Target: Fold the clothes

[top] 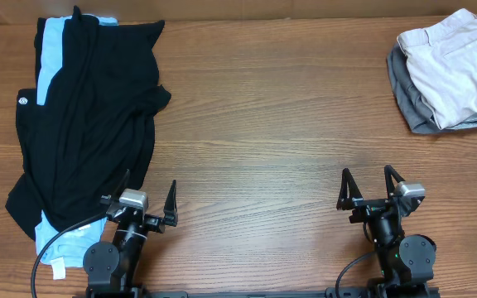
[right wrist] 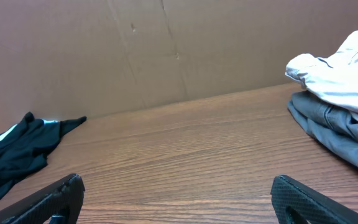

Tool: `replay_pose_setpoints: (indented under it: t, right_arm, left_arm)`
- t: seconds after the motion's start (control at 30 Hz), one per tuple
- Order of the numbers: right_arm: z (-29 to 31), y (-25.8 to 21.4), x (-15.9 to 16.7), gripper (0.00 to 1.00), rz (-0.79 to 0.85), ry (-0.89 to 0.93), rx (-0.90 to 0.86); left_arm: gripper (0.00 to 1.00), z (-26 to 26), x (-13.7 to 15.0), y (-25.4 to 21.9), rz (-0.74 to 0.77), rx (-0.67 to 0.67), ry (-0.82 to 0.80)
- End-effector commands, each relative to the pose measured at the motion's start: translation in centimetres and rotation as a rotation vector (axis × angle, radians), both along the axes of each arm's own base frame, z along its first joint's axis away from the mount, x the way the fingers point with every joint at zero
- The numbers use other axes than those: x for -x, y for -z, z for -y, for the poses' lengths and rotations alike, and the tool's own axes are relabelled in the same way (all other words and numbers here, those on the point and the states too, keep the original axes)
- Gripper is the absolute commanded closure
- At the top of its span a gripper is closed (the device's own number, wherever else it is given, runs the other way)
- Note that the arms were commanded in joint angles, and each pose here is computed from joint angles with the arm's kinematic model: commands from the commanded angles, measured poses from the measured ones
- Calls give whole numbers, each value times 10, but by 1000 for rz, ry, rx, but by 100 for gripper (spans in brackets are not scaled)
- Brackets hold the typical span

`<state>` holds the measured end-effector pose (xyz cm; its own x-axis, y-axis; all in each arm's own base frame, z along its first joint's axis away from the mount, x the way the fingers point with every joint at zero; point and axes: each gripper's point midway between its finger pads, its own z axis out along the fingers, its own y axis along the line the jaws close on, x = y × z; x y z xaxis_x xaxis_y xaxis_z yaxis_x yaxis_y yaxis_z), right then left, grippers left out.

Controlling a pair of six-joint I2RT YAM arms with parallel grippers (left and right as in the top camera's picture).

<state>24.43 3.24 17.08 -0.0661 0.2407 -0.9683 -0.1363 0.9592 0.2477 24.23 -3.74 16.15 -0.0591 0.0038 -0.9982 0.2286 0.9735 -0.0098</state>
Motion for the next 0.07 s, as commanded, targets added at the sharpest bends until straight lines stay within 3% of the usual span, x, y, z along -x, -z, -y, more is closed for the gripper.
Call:
replay_pose_setpoints:
  t: [0.0, 0.03]
  right_arm:
    - [0, 1, 0, 0, 10, 4, 10]
    - [0, 1, 0, 0, 10, 4, 10]
  left_arm:
    - [0, -1, 0, 0, 4, 8, -7]
    - [0, -1, 0, 0, 4, 8, -7]
